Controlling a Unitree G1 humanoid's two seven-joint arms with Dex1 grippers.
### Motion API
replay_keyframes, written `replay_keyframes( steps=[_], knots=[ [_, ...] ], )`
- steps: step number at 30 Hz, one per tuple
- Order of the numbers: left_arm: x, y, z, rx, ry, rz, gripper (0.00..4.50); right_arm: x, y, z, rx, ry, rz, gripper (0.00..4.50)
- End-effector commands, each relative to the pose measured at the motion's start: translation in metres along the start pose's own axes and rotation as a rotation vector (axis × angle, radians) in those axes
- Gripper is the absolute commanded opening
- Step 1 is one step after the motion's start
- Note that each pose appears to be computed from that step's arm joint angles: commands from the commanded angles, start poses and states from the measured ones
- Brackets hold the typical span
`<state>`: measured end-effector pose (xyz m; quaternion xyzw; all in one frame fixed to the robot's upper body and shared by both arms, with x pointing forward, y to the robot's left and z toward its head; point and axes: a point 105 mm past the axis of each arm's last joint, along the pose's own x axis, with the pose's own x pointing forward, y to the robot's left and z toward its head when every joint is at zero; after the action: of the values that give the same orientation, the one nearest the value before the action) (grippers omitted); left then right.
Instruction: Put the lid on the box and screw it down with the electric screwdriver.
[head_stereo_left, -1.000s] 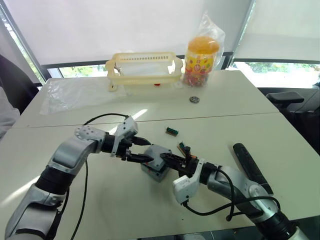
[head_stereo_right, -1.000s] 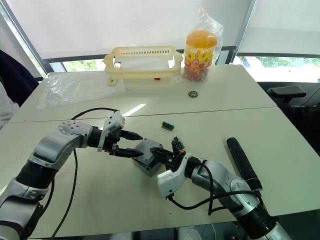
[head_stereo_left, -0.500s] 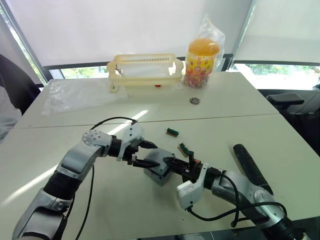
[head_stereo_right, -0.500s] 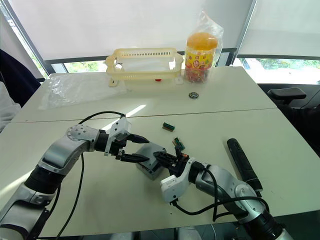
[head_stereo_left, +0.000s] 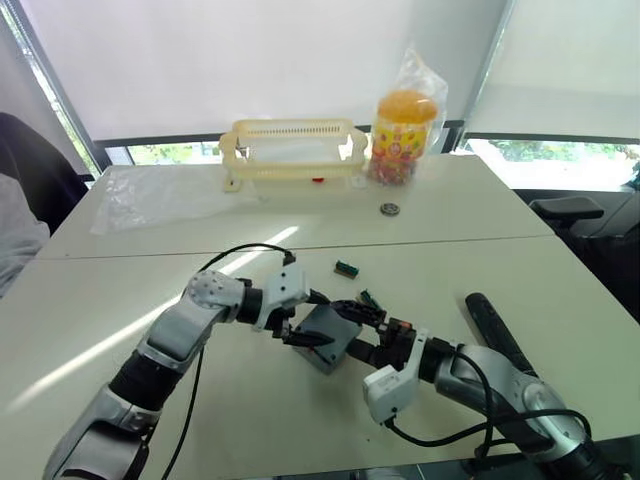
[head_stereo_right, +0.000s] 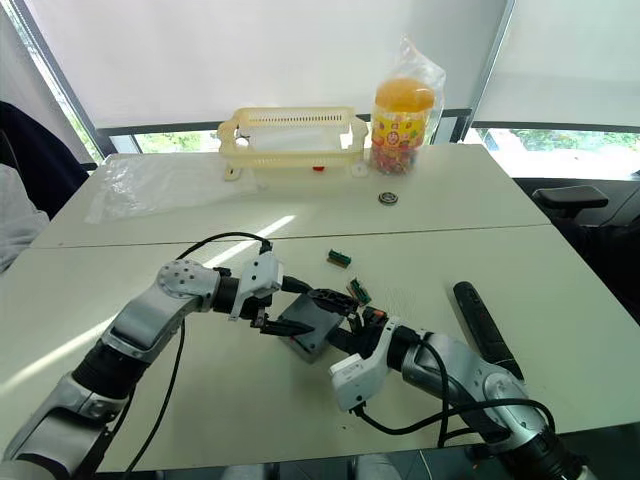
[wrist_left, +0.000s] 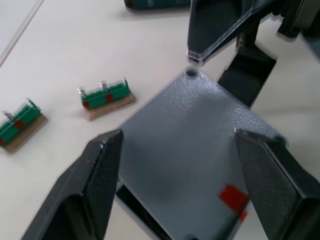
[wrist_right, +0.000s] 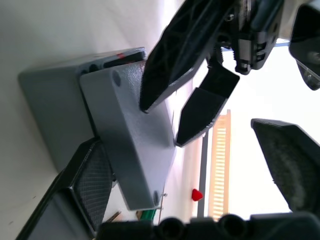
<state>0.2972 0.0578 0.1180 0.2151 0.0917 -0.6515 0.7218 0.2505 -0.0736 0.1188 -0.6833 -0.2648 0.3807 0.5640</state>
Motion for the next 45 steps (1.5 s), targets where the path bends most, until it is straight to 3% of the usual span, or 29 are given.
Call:
replay_keyframes(
  steps=[1,12,15,21,23,29,34,41,45],
  knots=[
    [0.01,-0.016,-0.053,-0.134,0.186,-0.029,3.58,-0.005,-0.009,0.002,-0.004,-0.014,-0.023,4.47],
    [-0.002,-0.013,-0.052,-0.186,0.162,0.008,3.58,0.006,-0.017,0.003,0.003,-0.064,-0.038,4.47],
    [-0.003,-0.012,-0.052,-0.197,0.164,0.017,3.58,0.006,-0.017,0.002,-0.017,-0.073,-0.035,3.69],
    [-0.005,-0.013,-0.054,-0.204,0.168,0.025,3.58,0.005,-0.016,0.003,-0.043,-0.088,-0.035,0.72],
    [-0.006,-0.012,-0.053,-0.207,0.163,0.027,3.58,0.005,-0.016,0.003,-0.05,-0.086,-0.037,0.26],
    [-0.014,-0.004,-0.028,-0.252,0.062,0.04,3.58,0.004,-0.019,-0.002,-0.07,-0.068,-0.058,0.26],
    [-0.04,0.011,-0.002,-0.3,-0.024,0.075,3.58,0.003,-0.03,0.002,-0.081,-0.117,-0.116,0.26],
    [-0.075,0.026,0.017,-0.352,-0.086,0.121,3.58,0.005,-0.043,-0.003,-0.097,-0.16,-0.171,0.26],
    [-0.087,0.03,0.015,-0.343,-0.065,0.153,3.58,0.004,-0.038,-0.001,-0.08,-0.22,-0.155,0.26]
  ],
)
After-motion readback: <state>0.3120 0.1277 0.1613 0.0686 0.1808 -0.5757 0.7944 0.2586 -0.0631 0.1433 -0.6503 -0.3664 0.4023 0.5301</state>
